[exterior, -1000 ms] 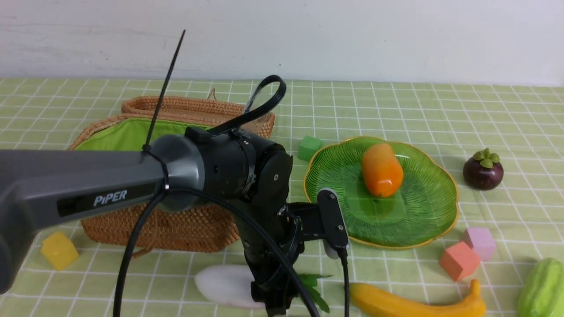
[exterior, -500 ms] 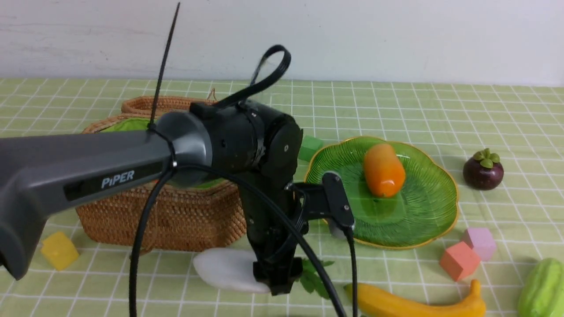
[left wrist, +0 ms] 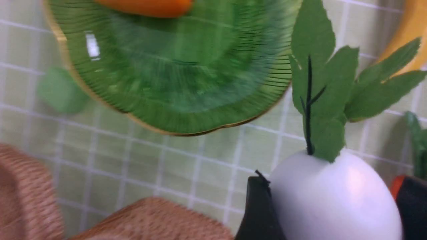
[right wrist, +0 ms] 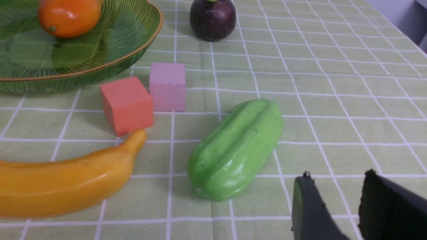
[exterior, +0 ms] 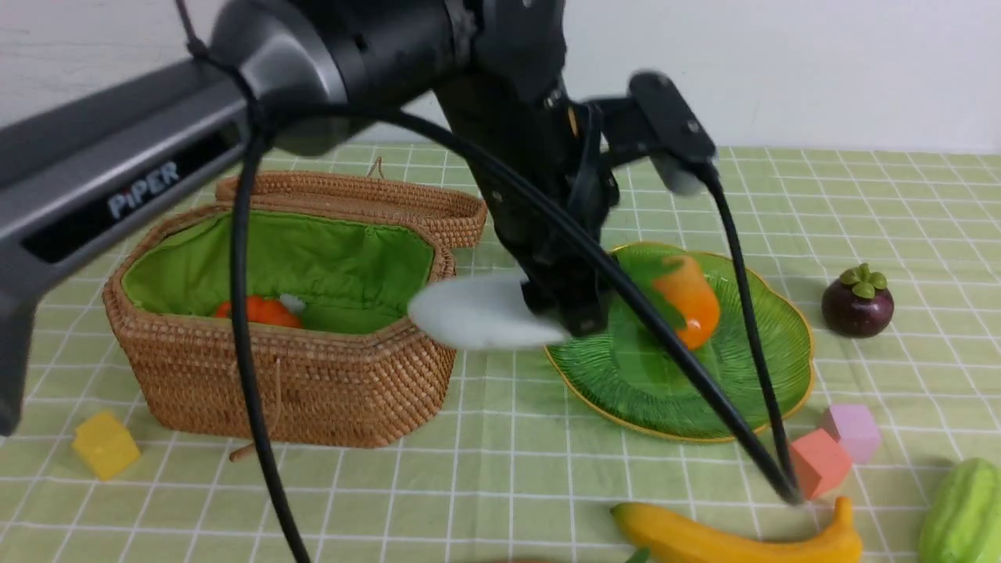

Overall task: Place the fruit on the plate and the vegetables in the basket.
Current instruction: Take a daikon with your left arm and place it on the basket on the left.

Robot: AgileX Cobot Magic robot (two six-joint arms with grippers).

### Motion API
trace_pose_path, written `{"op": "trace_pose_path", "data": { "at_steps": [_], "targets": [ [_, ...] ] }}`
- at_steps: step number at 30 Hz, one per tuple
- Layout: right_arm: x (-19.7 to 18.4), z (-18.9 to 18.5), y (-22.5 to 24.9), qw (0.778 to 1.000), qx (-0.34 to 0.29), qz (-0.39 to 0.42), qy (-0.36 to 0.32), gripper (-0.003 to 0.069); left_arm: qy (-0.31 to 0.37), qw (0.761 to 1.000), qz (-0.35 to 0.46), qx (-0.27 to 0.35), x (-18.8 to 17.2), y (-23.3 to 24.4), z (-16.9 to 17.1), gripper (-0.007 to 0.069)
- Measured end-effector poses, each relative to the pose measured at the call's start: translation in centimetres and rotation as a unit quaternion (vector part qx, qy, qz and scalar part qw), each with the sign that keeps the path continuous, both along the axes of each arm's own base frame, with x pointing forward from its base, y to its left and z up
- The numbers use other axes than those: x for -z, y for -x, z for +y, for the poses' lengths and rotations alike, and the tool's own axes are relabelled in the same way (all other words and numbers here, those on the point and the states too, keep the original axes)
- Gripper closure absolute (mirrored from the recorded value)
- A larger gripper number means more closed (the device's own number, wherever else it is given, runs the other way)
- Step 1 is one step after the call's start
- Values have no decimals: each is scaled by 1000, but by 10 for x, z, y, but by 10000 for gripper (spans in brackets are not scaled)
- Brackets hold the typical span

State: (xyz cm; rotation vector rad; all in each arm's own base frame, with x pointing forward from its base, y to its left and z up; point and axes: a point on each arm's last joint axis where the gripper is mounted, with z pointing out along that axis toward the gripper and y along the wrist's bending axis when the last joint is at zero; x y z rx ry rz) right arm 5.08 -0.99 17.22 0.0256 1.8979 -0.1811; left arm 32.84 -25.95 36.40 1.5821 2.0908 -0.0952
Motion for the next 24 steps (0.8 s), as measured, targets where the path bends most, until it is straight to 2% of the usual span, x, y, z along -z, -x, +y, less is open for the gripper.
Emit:
{"op": "trace_pose_path", "data": {
  "at_steps": [4, 8, 13, 19, 24],
  "targets": [
    [0, 0, 0, 1000, 0, 0, 0, 418, 0, 998, -34, -61, -22, -19, 43, 148],
    [0, 0, 0, 1000, 0, 0, 0, 418, 4, 990, -30, -135, -24, -47, 108, 148],
    [0, 0, 0, 1000, 0, 0, 0, 418, 6, 989, -21, -146, -16, -66, 158, 148],
    [0, 0, 0, 1000, 0, 0, 0, 418, 5, 993, -8, -121, 0, -78, 167, 148],
    [0, 0, 0, 1000, 0, 0, 0, 418, -2, 993, 28, -111, 33, -95, 162, 148]
  ]
}}
